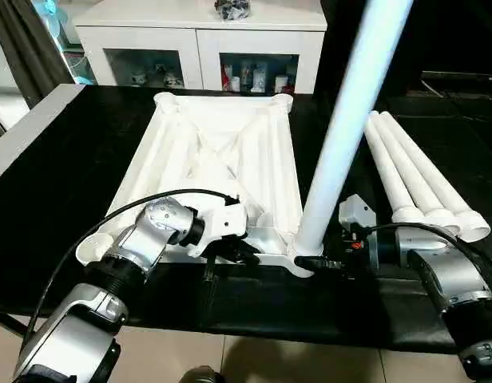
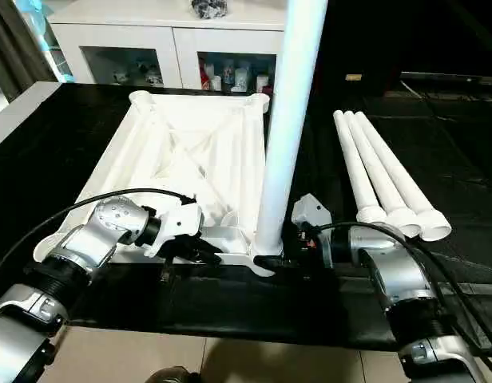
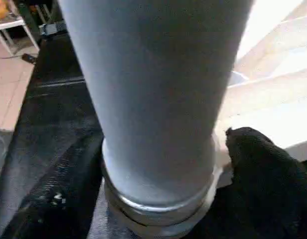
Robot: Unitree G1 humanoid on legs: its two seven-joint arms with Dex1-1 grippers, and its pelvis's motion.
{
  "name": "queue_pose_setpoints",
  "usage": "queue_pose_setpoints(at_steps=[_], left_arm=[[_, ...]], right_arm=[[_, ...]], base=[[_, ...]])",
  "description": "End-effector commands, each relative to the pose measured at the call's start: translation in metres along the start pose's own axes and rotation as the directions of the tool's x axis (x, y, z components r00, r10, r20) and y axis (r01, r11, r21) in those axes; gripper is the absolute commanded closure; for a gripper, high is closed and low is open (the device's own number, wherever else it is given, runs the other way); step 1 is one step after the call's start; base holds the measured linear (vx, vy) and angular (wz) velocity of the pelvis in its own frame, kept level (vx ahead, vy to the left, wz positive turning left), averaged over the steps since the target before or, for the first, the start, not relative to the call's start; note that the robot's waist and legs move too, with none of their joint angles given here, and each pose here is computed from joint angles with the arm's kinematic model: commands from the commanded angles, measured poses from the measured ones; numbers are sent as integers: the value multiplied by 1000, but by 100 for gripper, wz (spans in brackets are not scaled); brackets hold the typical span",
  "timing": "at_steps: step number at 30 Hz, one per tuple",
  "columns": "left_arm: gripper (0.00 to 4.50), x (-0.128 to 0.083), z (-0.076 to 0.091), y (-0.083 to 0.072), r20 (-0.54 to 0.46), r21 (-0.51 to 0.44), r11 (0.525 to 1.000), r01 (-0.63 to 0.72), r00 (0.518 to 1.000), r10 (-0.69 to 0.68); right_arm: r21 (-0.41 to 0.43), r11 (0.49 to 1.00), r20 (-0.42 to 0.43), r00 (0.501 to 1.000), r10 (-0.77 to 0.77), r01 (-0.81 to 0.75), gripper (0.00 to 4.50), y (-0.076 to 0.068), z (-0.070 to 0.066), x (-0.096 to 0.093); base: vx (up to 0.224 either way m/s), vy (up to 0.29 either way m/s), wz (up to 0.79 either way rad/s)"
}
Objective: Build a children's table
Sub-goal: Rotate leg to tighten
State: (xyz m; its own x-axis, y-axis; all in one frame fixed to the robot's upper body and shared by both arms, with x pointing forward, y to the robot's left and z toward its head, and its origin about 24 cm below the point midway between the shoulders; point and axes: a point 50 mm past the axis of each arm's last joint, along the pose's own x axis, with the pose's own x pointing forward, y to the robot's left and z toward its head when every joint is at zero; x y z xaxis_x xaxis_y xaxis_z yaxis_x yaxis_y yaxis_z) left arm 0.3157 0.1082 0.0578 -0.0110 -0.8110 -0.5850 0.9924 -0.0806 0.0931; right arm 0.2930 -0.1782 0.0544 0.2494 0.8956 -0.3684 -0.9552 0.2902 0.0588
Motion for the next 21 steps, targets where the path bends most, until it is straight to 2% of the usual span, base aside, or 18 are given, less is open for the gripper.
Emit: queue_pose_setpoints(at_steps=[1, 8, 12, 14, 18, 19, 20, 21], left_arm=[[450, 3, 8, -2, -4, 62, 996, 66, 998, -66], [450, 3, 7, -2, -6, 56, 996, 67, 998, -67], [450, 3, 6, -1, -9, 36, 998, 45, 999, -45], [450, 4, 5, 4, -13, -9, 1000, -21, 1000, 21], [450, 8, 12, 17, 45, -101, 981, -168, 984, 173], [450, 13, 18, 25, 68, -173, 949, -262, 958, 277], [450, 13, 19, 25, 68, -178, 947, -268, 957, 283], [450, 16, 23, 30, 71, -219, 922, -320, 937, 342]], right_arm=[[-5, 1000, 13, 1000, 2, -2, 93, -3, 4, -2], [4, 999, 15, 999, 32, -33, 157, 0, 1, 0], [20, 999, 23, 999, 45, -45, 172, 3, 0, 1], [60, 997, 54, 998, 39, -43, 174, 7, -2, 5], [120, 992, 85, 995, -51, 40, 176, 10, -3, 20], [167, 975, 92, 983, -160, 144, 176, 7, -4, 36], [172, 974, 93, 981, -168, 151, 176, 7, -4, 37], [212, 953, 103, 965, -242, 216, 176, 5, -3, 47]], base=[[0, 0, 0], [0, 0, 0], [0, 0, 0], [0, 0, 0], [0, 0, 0], [0, 0, 0], [0, 0, 0], [0, 0, 0]])
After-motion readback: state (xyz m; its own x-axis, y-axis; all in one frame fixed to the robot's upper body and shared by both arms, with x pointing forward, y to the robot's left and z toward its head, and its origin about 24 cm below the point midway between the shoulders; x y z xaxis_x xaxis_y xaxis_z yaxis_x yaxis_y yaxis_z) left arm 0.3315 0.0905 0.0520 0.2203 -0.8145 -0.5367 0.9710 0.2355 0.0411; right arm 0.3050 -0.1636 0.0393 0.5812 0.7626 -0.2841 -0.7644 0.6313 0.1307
